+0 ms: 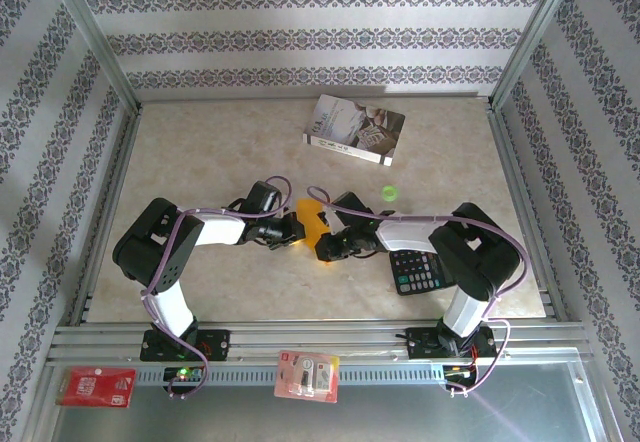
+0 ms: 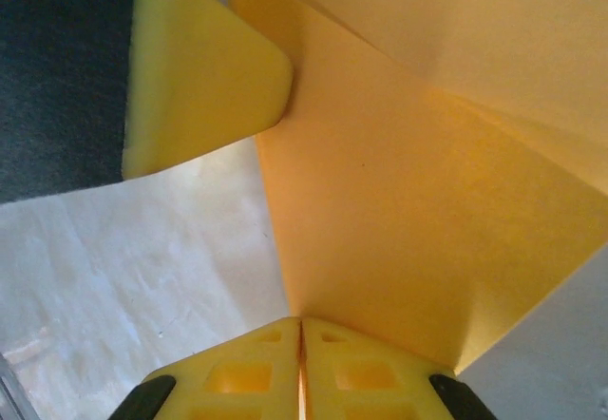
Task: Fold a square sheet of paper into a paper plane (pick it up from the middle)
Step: Third fold the triangle at the center of the table.
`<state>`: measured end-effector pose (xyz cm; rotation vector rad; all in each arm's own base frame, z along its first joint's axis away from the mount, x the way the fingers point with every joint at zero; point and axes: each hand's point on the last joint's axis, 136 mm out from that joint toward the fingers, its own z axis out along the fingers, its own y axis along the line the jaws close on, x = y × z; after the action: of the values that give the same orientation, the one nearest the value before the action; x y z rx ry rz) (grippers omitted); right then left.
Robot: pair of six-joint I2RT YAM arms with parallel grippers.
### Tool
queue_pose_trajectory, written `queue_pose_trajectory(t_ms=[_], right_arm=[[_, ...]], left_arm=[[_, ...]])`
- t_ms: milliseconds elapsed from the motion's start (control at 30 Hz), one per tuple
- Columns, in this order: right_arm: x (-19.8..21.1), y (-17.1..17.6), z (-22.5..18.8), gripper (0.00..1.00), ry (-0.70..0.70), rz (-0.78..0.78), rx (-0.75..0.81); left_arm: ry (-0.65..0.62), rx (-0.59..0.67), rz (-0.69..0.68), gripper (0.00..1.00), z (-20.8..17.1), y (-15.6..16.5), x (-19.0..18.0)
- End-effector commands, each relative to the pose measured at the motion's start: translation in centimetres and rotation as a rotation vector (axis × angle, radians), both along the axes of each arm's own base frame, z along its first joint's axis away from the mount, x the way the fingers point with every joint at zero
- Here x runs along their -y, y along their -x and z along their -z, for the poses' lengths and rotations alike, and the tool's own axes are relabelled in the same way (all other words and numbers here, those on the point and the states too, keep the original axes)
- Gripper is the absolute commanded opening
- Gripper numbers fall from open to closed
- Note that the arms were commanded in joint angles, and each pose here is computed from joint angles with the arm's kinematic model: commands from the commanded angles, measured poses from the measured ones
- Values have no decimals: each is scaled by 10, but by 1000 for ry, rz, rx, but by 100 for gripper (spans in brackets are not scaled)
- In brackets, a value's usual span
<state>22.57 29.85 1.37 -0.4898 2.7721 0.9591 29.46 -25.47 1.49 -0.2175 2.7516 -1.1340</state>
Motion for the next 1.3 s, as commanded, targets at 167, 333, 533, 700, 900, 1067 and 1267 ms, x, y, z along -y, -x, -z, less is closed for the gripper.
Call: queue_pose_trajectory(t_ms=[167,333,533,700,900,1067,1267], right_arm=[[30,48,30,8,126,-7,-131],[36,65,32,7,173,-19,-144],[43,78,31,6,197,-20,-149],[40,76,18,5,169,-25,-131],[15,49,-28,5,-20,-2,-76],[-7,29,-45,5,-96,-5,-41],[-22,0,-28,5,-71,5,-45]], left_arm=[[-278,-144,-43,0,64,33,-46],[-286,-146,-44,0,65,34,-47],[-289,-144,-45,0,65,34,-48],[-290,-142,-44,0,65,34,-49],[-282,-137,-43,0,63,33,-47],[-283,-135,-42,0,63,32,-47],[-277,-135,-41,0,62,32,-46]])
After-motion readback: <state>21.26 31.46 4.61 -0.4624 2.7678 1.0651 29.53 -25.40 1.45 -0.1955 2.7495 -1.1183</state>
